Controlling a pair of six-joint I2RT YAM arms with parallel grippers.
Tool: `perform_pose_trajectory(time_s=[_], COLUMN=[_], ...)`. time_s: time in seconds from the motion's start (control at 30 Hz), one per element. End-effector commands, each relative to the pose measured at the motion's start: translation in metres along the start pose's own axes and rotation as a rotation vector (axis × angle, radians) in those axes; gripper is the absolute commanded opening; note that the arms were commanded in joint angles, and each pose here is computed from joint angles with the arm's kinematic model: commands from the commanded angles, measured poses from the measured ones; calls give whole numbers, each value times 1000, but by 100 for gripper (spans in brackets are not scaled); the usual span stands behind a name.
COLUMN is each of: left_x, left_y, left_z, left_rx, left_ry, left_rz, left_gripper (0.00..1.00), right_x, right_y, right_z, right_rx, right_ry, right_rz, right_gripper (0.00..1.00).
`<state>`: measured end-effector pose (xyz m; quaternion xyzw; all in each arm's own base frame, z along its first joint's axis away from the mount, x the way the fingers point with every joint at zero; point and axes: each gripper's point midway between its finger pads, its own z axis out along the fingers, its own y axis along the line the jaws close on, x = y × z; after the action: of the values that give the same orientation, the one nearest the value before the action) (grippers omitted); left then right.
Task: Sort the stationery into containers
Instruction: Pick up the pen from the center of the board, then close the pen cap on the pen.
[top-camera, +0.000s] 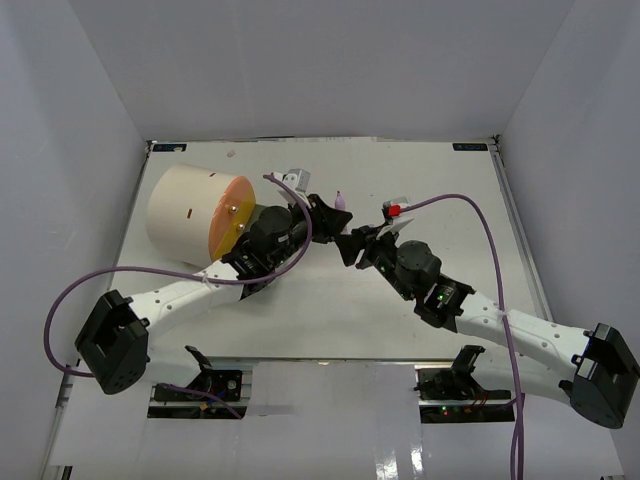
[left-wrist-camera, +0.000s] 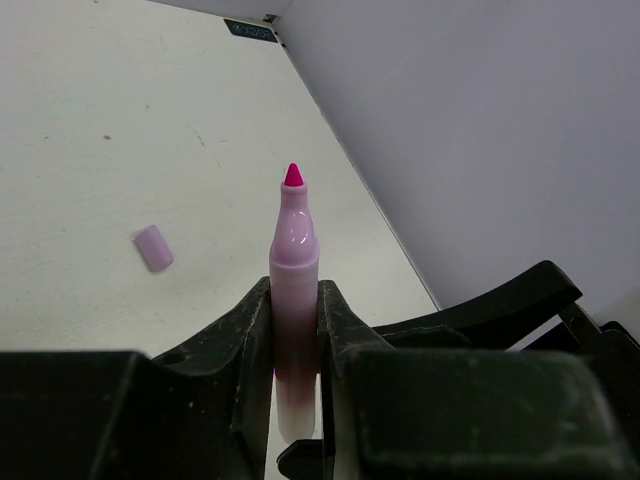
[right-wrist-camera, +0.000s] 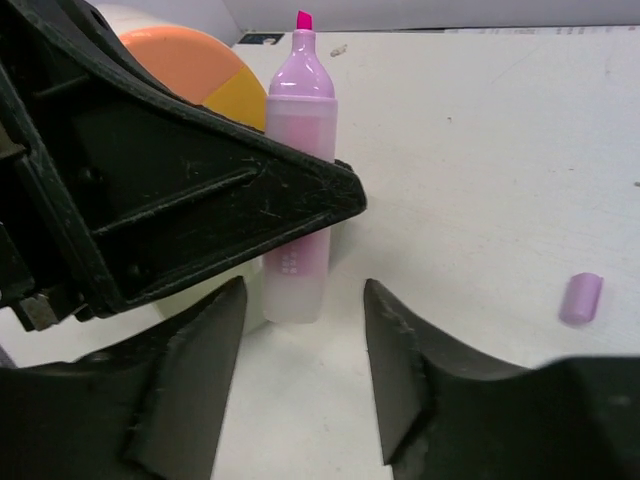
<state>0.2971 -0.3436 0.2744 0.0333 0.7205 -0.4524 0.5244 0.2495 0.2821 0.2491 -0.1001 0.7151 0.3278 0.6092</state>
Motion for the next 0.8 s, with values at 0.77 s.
perform_pose_trajectory(time_s=[0.77], left_x=[-57], left_y=[92], left_z=[-77], left_rx=[-143], left_ry=[50], left_rz=[452], left_gripper=[0], right_x=[91], right_y=[-154], right_z=[37], right_rx=[397], right_ry=[594], right_rz=[5], right_gripper=[80])
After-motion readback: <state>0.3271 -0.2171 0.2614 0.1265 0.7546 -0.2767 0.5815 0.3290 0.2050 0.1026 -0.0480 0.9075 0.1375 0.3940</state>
